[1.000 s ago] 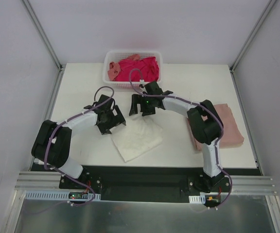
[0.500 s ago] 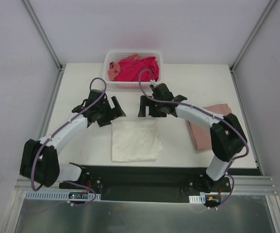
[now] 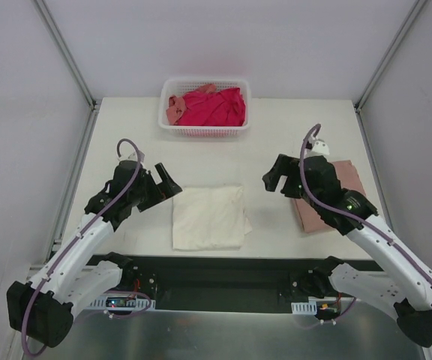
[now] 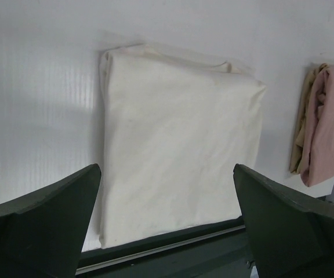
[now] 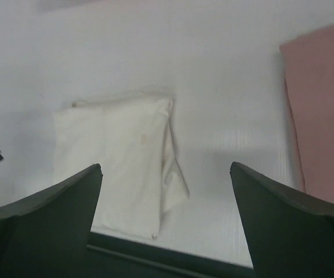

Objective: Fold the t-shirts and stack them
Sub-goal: Fold the tshirt

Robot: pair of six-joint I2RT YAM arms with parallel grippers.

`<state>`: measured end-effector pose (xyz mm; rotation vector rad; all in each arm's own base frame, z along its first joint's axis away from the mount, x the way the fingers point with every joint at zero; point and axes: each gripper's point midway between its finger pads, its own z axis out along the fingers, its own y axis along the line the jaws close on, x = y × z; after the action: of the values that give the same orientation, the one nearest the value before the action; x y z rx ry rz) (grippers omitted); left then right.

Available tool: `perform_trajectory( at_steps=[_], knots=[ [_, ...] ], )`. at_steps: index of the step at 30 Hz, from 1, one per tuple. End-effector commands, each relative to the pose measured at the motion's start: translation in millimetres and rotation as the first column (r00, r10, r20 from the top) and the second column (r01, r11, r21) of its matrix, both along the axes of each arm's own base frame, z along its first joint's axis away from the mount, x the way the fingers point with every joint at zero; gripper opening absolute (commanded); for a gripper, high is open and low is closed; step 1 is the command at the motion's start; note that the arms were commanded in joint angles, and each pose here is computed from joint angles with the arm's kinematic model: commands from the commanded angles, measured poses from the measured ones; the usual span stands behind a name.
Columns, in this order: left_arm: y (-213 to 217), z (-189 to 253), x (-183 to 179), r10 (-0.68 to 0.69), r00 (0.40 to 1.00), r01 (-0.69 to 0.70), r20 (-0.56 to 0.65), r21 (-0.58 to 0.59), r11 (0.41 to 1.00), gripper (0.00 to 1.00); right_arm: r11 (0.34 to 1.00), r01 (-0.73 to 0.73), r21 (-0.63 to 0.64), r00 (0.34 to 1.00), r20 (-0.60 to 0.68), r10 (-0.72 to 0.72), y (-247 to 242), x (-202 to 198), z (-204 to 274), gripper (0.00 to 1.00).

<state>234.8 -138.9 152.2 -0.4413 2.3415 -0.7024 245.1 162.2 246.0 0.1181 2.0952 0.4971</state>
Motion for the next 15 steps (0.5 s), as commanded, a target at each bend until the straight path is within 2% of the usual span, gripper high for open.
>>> perform_trajectory(
  at_steps=[1, 5, 10, 15],
  knots=[
    [8.0, -20.0, -7.2, 0.037, 0.998, -0.036, -0.06, 0.026, 0.999, 0.99, 0.996, -0.014, -0.09, 0.926, -0.376, -0.021, -6.5, -53.0, -82.9, 0.97],
    [8.0, -34.4, -9.0, 0.038, 0.993, -0.034, -0.11, 0.042, 0.999, 0.99, 0.983, -0.127, -0.132, 0.873, -0.485, 0.048, 20.9, -77.6, -117.8, 0.97],
    [7.9, -47.5, -11.3, 0.04, 0.986, -0.032, -0.159, 0.055, 0.998, 0.99, 0.965, -0.184, -0.186, 0.854, -0.517, 0.063, 57.8, -63.0, -138.4, 0.97],
    [12.4, -56.6, -13.9, 0.067, 0.982, -0.055, -0.179, 0.07, 0.996, 0.99, 0.96, -0.236, -0.148, 0.807, -0.581, 0.109, 95.2, -53.3, -162.1, 0.97]
  ],
)
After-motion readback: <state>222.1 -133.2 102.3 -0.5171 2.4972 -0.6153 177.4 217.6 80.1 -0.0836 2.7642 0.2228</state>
